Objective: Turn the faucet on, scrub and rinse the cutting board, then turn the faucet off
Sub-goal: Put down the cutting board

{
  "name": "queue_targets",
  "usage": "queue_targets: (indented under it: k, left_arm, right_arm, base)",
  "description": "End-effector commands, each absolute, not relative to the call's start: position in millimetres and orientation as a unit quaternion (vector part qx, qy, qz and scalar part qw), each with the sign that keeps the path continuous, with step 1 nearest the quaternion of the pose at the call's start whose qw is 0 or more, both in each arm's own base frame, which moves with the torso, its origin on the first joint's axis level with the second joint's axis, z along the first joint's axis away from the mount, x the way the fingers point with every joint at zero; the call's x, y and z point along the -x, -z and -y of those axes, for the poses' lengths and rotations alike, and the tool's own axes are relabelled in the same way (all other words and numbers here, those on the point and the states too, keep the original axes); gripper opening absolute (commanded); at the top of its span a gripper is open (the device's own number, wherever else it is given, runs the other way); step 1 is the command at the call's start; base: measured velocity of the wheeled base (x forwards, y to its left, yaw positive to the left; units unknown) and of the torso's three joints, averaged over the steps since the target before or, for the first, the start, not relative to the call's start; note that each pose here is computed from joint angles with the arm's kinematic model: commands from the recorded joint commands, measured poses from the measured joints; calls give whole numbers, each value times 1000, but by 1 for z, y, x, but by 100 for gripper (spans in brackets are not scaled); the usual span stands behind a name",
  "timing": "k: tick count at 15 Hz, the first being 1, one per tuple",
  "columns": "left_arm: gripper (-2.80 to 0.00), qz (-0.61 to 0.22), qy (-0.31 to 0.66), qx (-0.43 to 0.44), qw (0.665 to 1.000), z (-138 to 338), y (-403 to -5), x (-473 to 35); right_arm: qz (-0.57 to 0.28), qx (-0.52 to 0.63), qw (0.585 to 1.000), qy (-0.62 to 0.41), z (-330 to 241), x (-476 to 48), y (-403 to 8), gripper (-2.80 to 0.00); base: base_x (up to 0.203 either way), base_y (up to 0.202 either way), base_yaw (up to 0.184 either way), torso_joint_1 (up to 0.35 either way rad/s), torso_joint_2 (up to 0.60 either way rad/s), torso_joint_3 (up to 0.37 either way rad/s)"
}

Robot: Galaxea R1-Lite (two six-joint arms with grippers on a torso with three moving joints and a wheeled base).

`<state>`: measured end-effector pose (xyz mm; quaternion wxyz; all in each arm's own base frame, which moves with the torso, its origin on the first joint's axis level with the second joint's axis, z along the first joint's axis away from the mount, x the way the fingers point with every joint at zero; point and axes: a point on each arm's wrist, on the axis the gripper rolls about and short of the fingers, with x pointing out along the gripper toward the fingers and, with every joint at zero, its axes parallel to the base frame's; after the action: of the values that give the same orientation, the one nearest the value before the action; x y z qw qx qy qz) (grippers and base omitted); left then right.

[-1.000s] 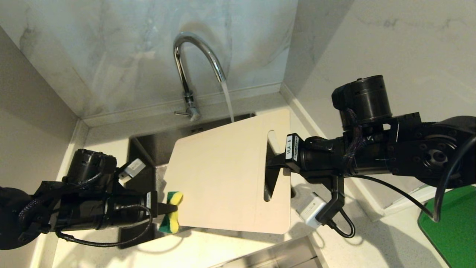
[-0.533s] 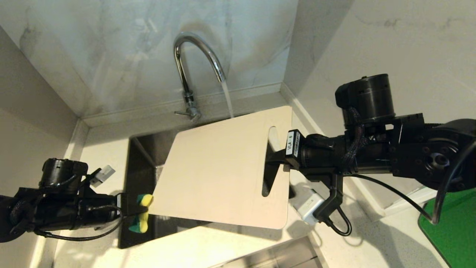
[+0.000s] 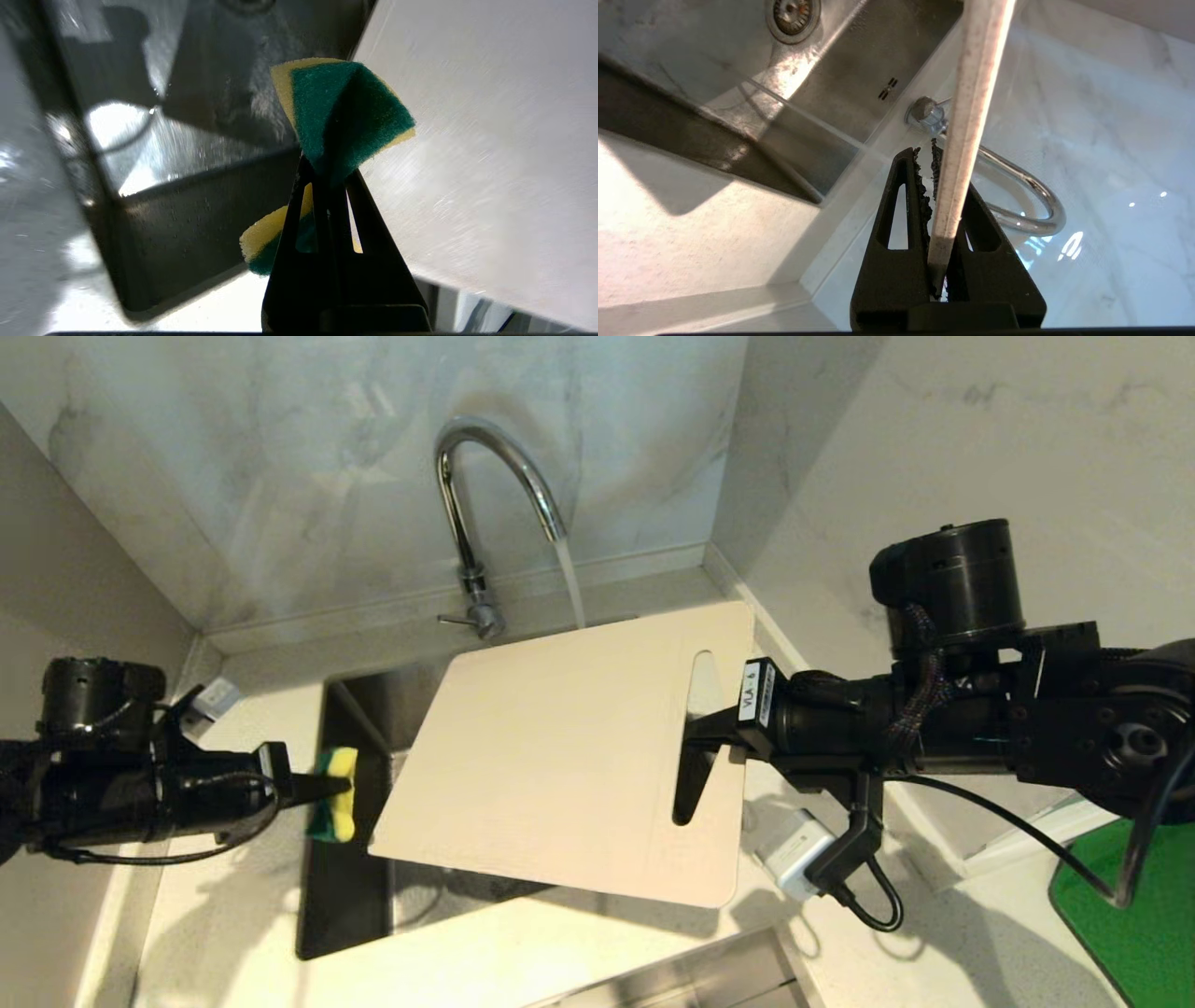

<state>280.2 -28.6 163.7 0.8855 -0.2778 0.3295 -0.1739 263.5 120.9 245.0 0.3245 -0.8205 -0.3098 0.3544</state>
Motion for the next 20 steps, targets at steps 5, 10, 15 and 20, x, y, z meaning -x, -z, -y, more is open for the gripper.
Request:
queue_targets:
  k: [5, 10, 15, 20]
  left_arm:
    - [-280, -273, 183, 295, 897, 15, -257, -239]
    - [-280, -277, 182, 297, 896, 16, -274, -208]
    - [-280, -283, 181, 293, 895, 18, -289, -189]
    - [-280, -289, 168, 276, 901, 28, -294, -186]
  right_arm:
    - [308, 818, 344, -343, -102, -223, -249, -280]
    - [280, 794, 434, -322, -80, -181, -245, -280]
    - [238, 787, 500, -273, -54, -146, -246, -280]
    - [203, 774, 551, -235, -37, -138, -252, -280]
  base:
    - [0, 0, 0, 0, 0, 0]
    - [0, 0, 0, 0, 0, 0]
    - [0, 0, 0, 0, 0, 0]
    - [0, 0, 0, 0, 0, 0]
